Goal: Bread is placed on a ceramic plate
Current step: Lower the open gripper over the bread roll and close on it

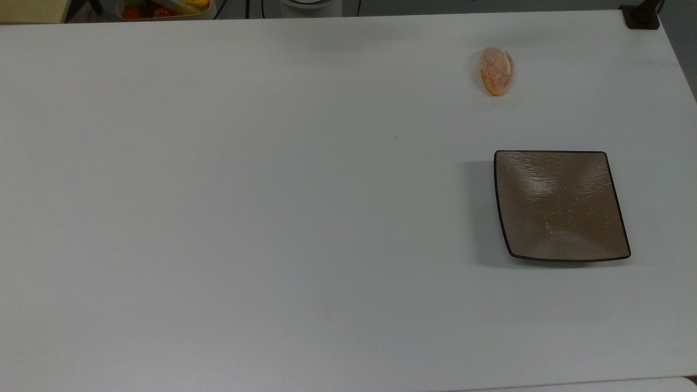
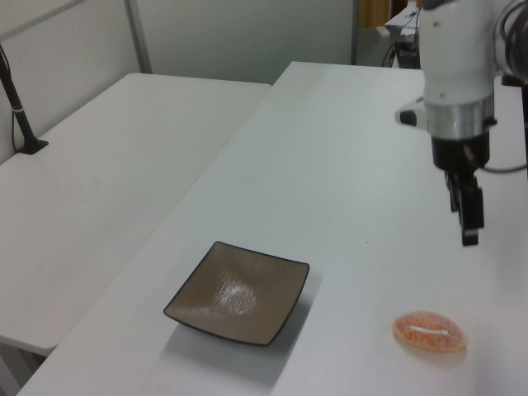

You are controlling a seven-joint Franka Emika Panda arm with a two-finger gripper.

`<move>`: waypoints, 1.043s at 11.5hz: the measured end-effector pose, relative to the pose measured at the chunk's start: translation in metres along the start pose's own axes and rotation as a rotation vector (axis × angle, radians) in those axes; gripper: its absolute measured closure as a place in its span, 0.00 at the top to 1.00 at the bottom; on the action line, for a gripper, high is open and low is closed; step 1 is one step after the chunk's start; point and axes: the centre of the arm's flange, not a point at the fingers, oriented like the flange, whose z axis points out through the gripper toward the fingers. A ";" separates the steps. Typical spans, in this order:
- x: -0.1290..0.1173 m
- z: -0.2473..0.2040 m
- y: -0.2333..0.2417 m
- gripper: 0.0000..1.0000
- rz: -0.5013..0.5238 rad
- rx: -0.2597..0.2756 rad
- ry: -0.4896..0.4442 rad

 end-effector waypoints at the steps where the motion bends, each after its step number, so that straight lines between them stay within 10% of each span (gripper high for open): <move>1: 0.002 0.016 -0.005 1.00 0.023 0.006 0.016; 12: 0.033 0.150 -0.034 1.00 0.120 0.043 0.061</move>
